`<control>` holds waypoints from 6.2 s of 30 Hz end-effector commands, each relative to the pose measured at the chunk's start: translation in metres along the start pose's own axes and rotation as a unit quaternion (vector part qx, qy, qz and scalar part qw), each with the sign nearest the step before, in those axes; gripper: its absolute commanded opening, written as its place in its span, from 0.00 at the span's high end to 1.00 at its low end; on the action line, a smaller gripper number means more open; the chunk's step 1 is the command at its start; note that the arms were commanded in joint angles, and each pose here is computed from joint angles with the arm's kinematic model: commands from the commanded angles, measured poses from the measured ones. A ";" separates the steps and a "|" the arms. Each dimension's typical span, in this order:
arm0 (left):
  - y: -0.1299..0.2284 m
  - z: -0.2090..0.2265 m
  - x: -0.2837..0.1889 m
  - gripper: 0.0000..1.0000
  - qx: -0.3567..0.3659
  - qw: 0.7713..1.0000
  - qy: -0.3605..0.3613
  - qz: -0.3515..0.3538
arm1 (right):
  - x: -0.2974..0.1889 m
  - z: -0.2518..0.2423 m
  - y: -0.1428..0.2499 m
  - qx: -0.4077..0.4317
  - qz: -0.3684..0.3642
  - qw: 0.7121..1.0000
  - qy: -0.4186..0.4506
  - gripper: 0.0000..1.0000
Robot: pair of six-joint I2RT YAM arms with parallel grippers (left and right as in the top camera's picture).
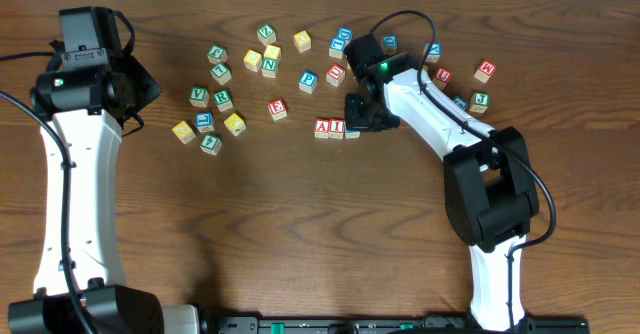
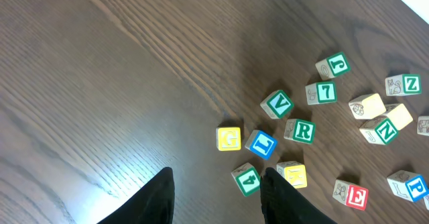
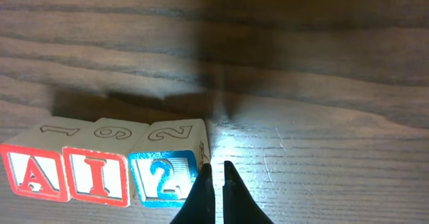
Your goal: Spell out AI2
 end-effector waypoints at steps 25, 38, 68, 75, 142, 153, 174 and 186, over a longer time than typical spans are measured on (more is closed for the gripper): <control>-0.006 -0.001 -0.009 0.59 0.000 1.000 0.006 -0.014 | -0.005 0.005 0.001 -0.006 0.000 1.000 -0.015 0.99; -0.006 -0.001 -0.009 0.58 0.000 1.000 0.006 -0.014 | -0.050 0.030 -0.016 -0.058 -0.076 0.994 -0.050 0.97; -0.006 -0.001 -0.009 0.59 0.000 1.000 0.006 -0.014 | 0.004 0.106 0.002 -0.129 -0.075 0.988 -0.024 0.99; -0.006 -0.001 -0.009 0.58 0.000 1.000 0.006 -0.014 | 0.009 0.103 0.004 -0.124 -0.068 0.990 -0.017 0.99; -0.005 -0.001 -0.009 0.59 0.000 1.000 0.006 -0.014 | 0.015 0.109 -0.018 -0.123 -0.125 0.985 -0.002 0.99; -0.005 -0.001 -0.009 0.58 0.000 1.000 0.006 -0.014 | 0.016 0.108 -0.016 -0.116 -0.118 0.986 0.001 0.99; -0.005 -0.001 -0.009 0.59 0.000 1.000 0.006 -0.014 | 0.011 0.105 -0.013 -0.110 -0.110 0.988 0.003 0.99; -0.005 -0.001 -0.009 0.58 0.000 1.000 0.006 -0.014 | -0.050 0.102 -0.038 -0.096 -0.173 0.980 -0.015 0.99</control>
Point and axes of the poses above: each gripper's point midway between its finger pads, its own x axis out along the fingers, its own z axis along the line the jaws close on, y = z × x, the point moved 5 cm from there along -x, back along the fingers, and after that the axes turned 13 degrees about -x, right-handed, at the moved point
